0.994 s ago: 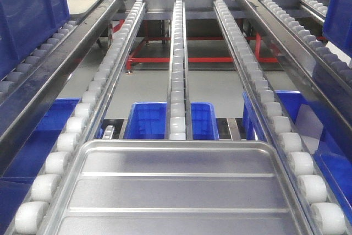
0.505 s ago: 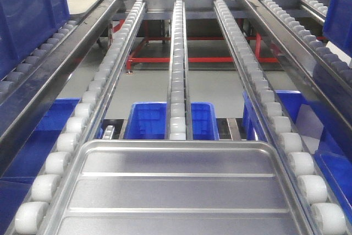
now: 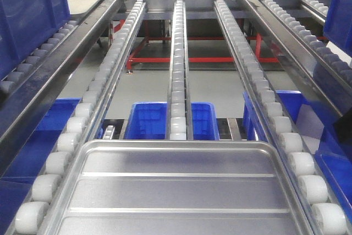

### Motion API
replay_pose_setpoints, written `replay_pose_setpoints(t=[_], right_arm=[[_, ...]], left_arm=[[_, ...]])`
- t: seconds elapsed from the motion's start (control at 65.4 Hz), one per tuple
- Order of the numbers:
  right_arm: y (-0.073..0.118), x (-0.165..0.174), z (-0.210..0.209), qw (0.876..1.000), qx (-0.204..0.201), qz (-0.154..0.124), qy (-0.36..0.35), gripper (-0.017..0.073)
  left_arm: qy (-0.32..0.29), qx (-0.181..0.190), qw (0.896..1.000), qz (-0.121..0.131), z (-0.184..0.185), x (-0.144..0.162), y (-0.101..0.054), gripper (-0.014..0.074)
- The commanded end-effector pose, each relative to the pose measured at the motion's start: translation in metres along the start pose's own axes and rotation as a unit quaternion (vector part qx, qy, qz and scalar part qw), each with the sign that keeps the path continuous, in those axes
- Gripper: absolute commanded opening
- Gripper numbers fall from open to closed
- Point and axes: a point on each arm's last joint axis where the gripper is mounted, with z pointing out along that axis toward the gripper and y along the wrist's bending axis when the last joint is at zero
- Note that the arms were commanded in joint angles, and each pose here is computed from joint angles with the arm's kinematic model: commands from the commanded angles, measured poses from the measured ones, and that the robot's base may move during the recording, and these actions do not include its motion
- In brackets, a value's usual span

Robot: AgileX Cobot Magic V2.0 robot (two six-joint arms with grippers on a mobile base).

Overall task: Grab silver tray and stack on right shelf
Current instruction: 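Position left and right grippers around opposite rims of the silver tray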

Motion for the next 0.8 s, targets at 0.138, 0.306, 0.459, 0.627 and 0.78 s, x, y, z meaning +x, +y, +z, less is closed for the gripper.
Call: replay_pose_setpoints(t=[0.138, 0.306, 0.459, 0.627, 0.78], right_arm=[[0.007, -0.018, -0.007, 0.999, -0.016, 0.006, -0.044, 0.0561], [0.014, -0.027, -0.009, 1.000, -0.010, 0.006, 0.020, 0.0561], [0.020, -0.038, 0.000, 0.998, -0.005, 0.041, 0.036, 0.0561], [0.035, -0.029, 0.017, 0.995, -0.010, 0.061, 0.084, 0.0561], [0.056, -0.021, 0.030, 0.991, -0.013, 0.073, 0.113, 0.0561]], left_arm=[[-0.029, 0.070, 0.994, -0.084, 0.012, -0.020, -0.013, 0.0378], [-0.001, 0.094, 0.995, -0.017, 0.019, -0.020, -0.034, 0.0368], [0.030, 0.048, 0.998, 0.009, 0.032, -0.011, -0.059, 0.0315], [0.037, -0.062, 0.997, -0.004, 0.041, -0.003, -0.069, 0.0316], [0.037, -0.114, 0.993, 0.017, 0.047, 0.001, -0.078, 0.0316]])
